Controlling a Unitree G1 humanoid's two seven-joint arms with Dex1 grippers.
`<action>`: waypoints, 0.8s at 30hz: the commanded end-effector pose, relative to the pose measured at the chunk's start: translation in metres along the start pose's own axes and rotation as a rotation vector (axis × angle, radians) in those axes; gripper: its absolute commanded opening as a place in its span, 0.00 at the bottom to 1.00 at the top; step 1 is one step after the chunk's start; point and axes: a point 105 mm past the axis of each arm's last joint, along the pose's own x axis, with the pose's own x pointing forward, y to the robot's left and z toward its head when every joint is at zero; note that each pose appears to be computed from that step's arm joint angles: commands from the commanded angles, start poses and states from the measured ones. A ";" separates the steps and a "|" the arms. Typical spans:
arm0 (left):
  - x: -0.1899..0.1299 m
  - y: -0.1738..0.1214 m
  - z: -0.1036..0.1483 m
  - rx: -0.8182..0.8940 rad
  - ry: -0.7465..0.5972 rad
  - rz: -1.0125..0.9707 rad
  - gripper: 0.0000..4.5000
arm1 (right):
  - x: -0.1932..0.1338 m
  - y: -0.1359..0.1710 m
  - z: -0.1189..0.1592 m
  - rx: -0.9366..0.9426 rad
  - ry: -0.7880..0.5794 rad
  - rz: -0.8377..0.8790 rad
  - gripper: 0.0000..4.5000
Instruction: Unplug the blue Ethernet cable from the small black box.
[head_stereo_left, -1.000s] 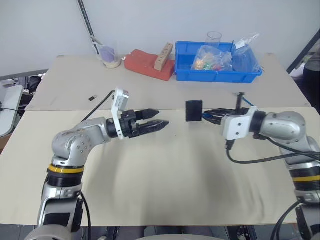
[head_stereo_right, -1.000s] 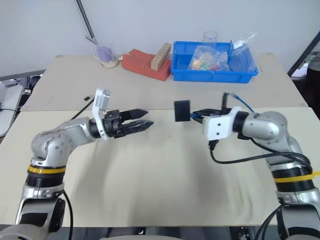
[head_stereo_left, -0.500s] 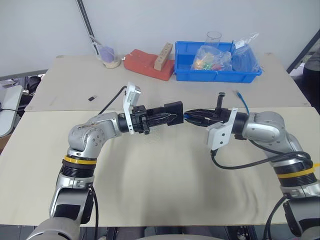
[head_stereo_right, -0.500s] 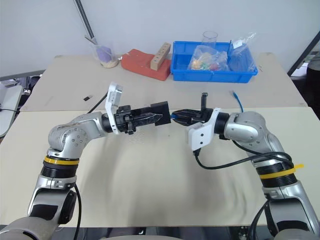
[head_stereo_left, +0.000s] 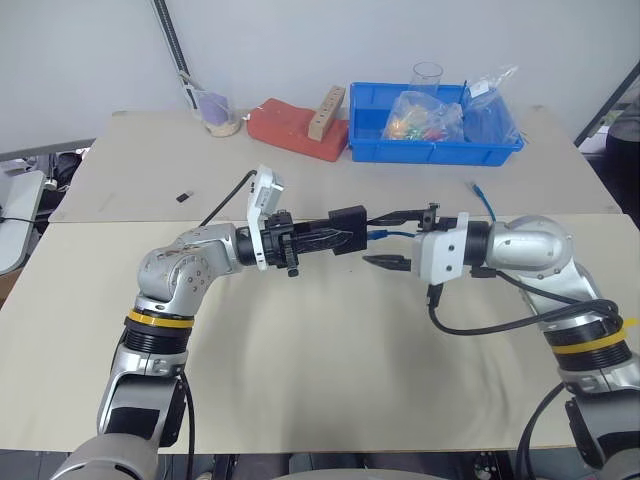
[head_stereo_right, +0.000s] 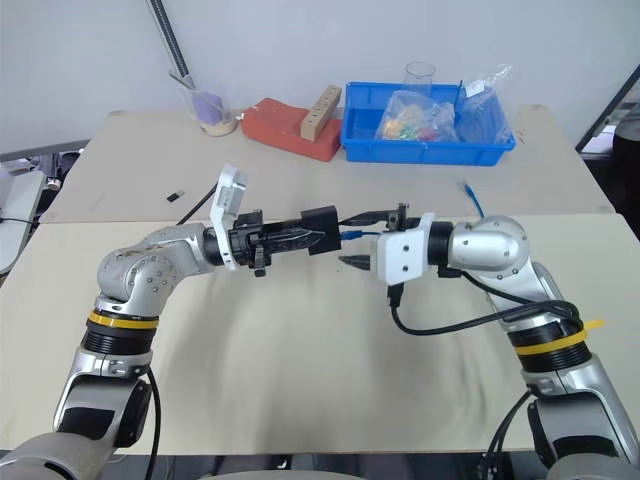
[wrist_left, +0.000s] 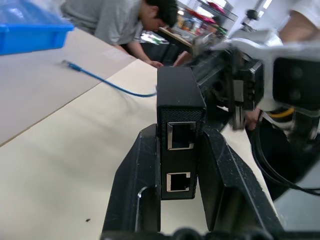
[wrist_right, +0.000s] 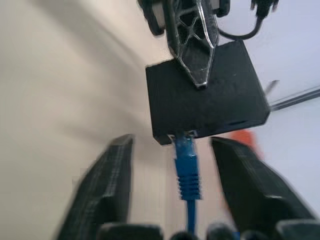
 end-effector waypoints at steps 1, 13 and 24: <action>0.000 -0.010 0.010 0.098 0.014 -0.072 0.11 | -0.016 -0.013 0.011 0.300 -0.037 0.040 0.85; 0.000 -0.019 0.008 0.173 0.044 -0.164 0.11 | -0.020 0.001 0.018 0.863 -0.053 0.237 0.85; -0.001 -0.022 0.005 0.170 0.048 -0.170 0.11 | -0.008 0.003 0.020 0.858 -0.065 0.244 0.45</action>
